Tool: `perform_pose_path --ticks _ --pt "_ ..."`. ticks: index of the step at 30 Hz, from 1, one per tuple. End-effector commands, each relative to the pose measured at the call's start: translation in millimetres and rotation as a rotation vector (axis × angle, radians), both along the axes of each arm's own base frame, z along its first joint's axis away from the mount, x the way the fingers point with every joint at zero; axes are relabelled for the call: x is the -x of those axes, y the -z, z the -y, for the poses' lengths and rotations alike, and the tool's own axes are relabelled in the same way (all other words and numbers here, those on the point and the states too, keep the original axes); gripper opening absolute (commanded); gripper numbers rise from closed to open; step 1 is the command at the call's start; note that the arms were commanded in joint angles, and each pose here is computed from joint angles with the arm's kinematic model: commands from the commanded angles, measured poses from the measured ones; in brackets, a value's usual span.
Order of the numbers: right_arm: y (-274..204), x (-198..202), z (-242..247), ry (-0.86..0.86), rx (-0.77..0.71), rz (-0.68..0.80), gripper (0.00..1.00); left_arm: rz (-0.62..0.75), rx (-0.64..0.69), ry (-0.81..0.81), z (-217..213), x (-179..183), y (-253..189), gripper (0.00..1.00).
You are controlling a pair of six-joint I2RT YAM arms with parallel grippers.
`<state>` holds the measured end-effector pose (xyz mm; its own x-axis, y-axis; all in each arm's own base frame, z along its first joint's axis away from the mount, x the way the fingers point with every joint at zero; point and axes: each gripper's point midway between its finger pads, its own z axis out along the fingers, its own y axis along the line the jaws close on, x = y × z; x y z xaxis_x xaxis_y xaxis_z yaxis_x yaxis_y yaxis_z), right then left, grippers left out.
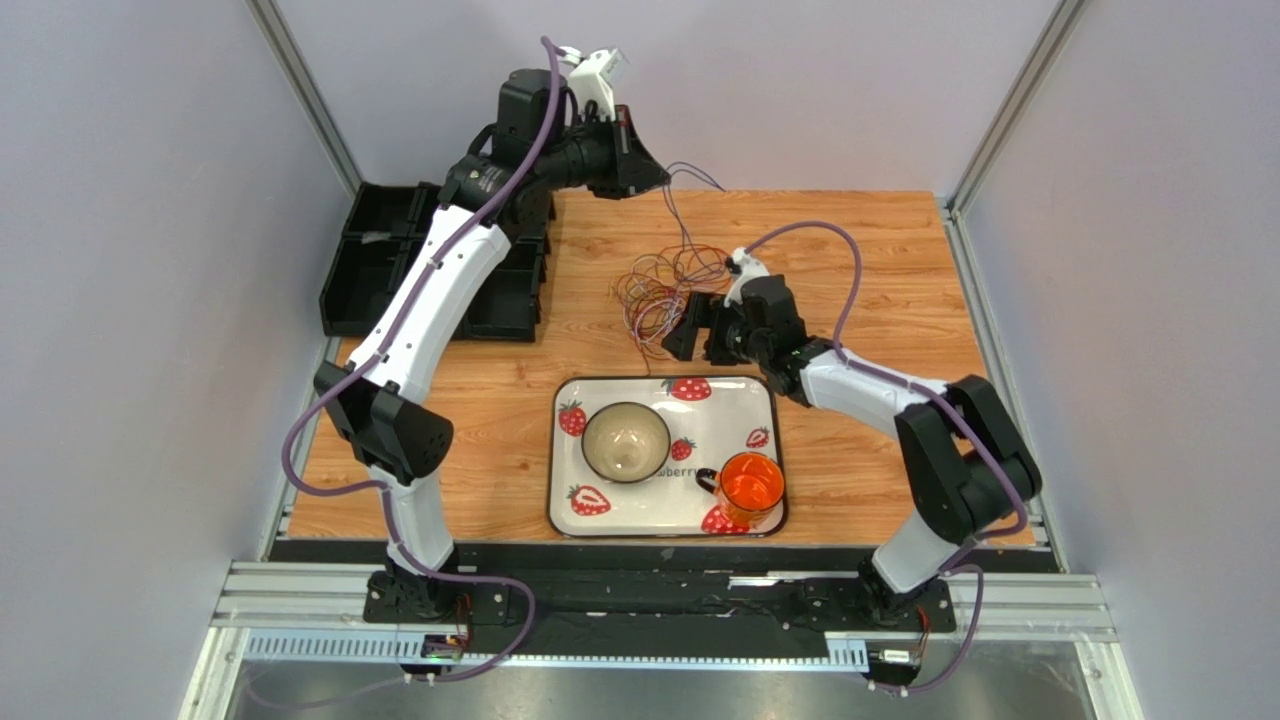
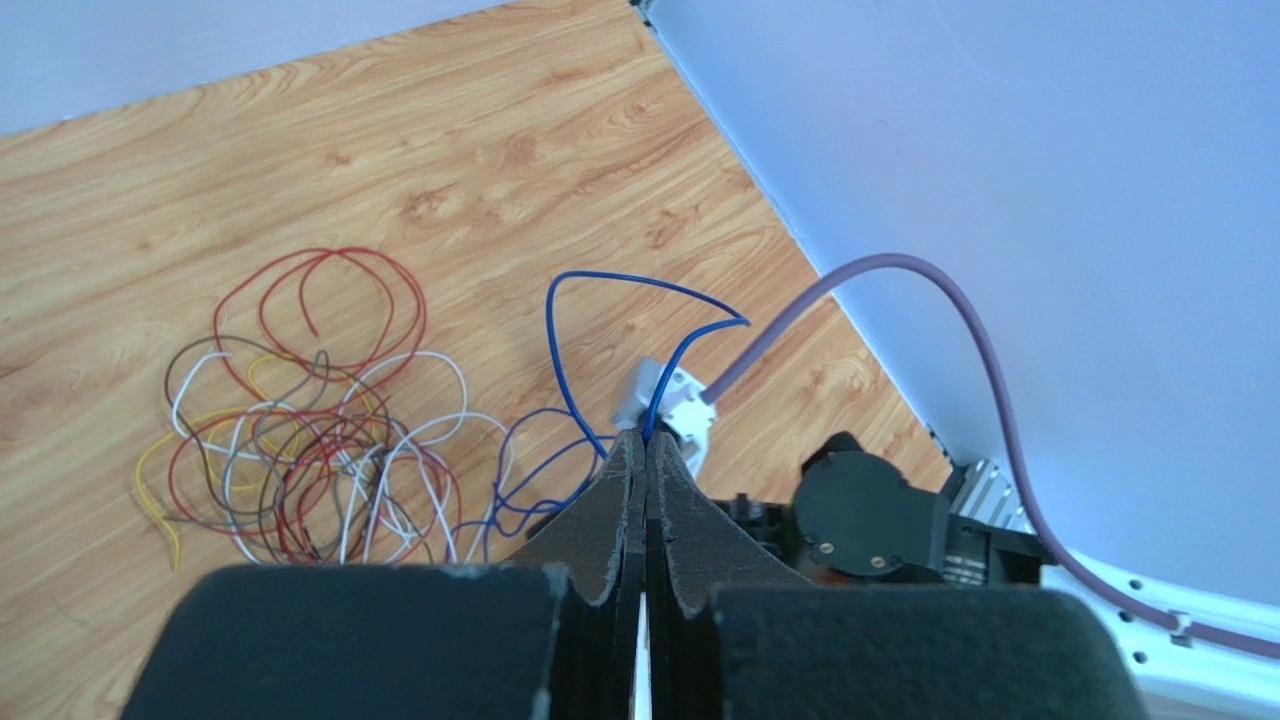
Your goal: Untangle the cables
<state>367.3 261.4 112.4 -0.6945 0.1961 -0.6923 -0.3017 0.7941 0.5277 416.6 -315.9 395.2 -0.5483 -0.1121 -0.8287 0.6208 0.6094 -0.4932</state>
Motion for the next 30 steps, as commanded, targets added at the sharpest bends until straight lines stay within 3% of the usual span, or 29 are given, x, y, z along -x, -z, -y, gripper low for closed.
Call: perform_pose_path --ticks 1,11,30 --pt "-6.6 -19.2 -28.9 -0.021 -0.047 0.031 0.86 0.056 0.049 -0.008 -5.8 12.5 -32.1 0.0" --pt "1.9 -28.4 -59.7 -0.045 -0.017 0.075 0.73 0.034 0.061 -0.032 -11.2 8.4 -31.6 0.0" --pt "14.5 -57.4 -66.0 0.057 0.147 0.164 0.52 0.008 0.089 -0.044 -23.0 9.9 -35.5 0.0"
